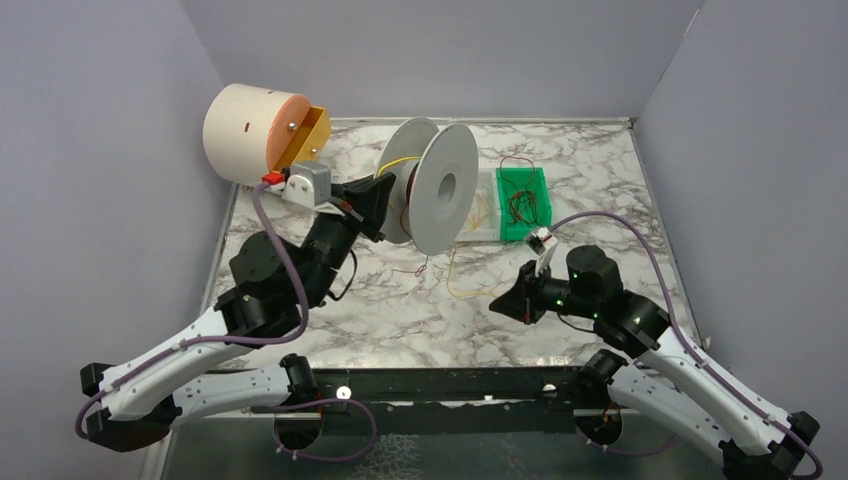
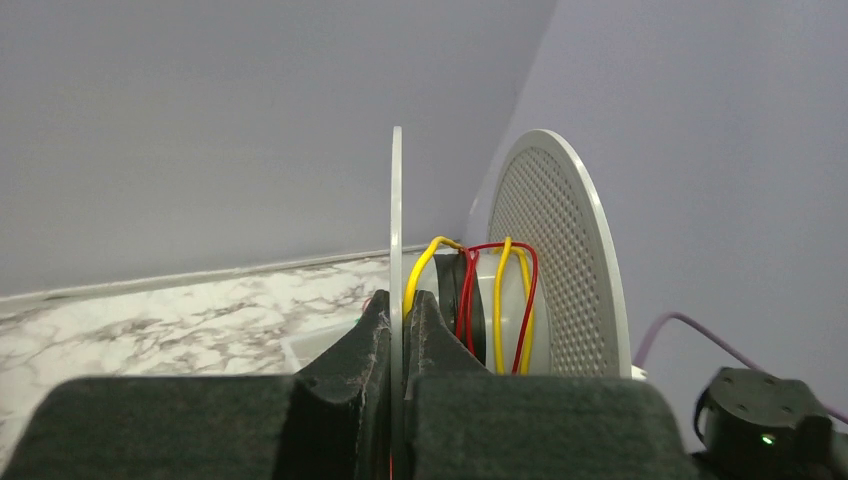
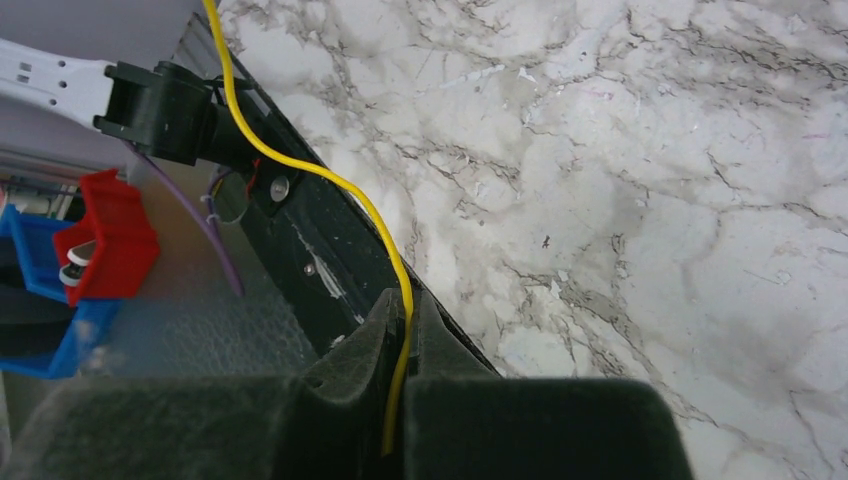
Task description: Wrap the cables
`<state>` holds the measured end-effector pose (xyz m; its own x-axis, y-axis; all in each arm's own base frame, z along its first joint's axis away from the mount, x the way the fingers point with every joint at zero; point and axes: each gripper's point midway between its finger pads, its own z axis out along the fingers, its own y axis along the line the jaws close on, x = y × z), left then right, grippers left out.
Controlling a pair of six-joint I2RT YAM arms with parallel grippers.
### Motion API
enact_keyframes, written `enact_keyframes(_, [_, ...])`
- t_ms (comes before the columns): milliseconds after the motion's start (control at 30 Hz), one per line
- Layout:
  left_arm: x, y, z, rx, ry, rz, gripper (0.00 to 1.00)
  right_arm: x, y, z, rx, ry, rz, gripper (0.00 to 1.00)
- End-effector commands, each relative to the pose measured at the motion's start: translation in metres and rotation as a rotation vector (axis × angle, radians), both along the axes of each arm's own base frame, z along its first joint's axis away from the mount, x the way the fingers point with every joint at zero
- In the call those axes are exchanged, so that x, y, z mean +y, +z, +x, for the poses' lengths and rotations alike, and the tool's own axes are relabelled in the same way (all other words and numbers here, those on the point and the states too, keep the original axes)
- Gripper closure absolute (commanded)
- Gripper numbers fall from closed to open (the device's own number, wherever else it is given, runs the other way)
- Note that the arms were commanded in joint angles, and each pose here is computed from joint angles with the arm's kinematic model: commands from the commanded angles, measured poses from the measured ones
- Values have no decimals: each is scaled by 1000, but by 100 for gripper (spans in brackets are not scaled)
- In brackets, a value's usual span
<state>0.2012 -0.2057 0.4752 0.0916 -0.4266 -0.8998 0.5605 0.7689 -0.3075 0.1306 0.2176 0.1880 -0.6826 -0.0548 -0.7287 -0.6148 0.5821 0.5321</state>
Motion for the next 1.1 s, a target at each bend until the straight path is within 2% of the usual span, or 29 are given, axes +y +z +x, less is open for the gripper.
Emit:
enact_keyframes(0, [20,17,19,3,169,-128,100,11,12,-6,9,59,66,99])
enact_keyframes(267, [8,-5,46,43,318,-23,100,29,25,-8,-3,108,108,99])
enact_keyframes(500, [-3,-29,64,66,419,133,100,53,43,-23,-42,164,112,99])
enact_keyframes(800, [-12,-74,80,104,518,312,100,79,91,-45,-105,259,176,99])
enact_keyframes(1067, [-10,-115,82,130,543,432,100,79,148,-37,-202,236,194,99])
